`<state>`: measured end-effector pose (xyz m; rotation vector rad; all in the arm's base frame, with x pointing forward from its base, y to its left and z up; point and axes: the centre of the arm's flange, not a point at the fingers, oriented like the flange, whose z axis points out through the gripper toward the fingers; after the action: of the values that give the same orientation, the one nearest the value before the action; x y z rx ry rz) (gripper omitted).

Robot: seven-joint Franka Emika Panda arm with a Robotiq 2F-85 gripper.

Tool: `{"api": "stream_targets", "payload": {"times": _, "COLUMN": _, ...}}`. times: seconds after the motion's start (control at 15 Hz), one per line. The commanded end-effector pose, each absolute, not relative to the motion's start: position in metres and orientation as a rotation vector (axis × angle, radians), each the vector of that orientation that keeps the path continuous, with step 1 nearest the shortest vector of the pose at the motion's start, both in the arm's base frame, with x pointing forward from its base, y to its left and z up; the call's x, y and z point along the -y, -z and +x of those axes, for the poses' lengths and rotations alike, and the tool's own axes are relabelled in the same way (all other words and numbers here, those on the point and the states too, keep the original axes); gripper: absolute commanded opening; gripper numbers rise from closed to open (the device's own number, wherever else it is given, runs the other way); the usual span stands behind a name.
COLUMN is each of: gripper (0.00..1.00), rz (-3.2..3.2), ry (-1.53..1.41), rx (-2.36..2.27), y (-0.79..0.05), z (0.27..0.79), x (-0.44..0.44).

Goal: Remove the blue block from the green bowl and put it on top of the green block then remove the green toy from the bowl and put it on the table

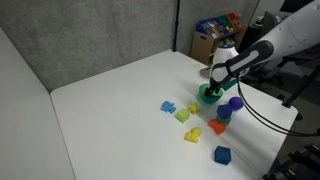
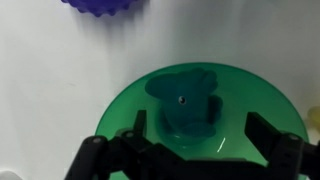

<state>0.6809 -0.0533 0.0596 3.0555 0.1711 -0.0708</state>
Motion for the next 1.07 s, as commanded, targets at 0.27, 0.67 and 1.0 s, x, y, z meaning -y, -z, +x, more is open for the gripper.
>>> {"api": "stream_targets", "payload": {"times": 0.27, "gripper": 1.0, "rz": 3.036, "ry": 0.217, "rx": -0.232, "y": -0.061, "z": 0.678, "x": 0.052}}
{"api": "stream_targets", "payload": {"times": 0.67, "gripper": 1.0, "rz": 2.926, "ry": 0.183, "rx": -0.297, "y": -0.054, "z": 0.679, "x": 0.057}}
{"api": "stream_targets", "payload": {"times": 1.0, "gripper": 1.0, "rz": 2.88, "ry": 0.166, "rx": -0.344, "y": -0.047, "z": 0.683, "x": 0.063}}
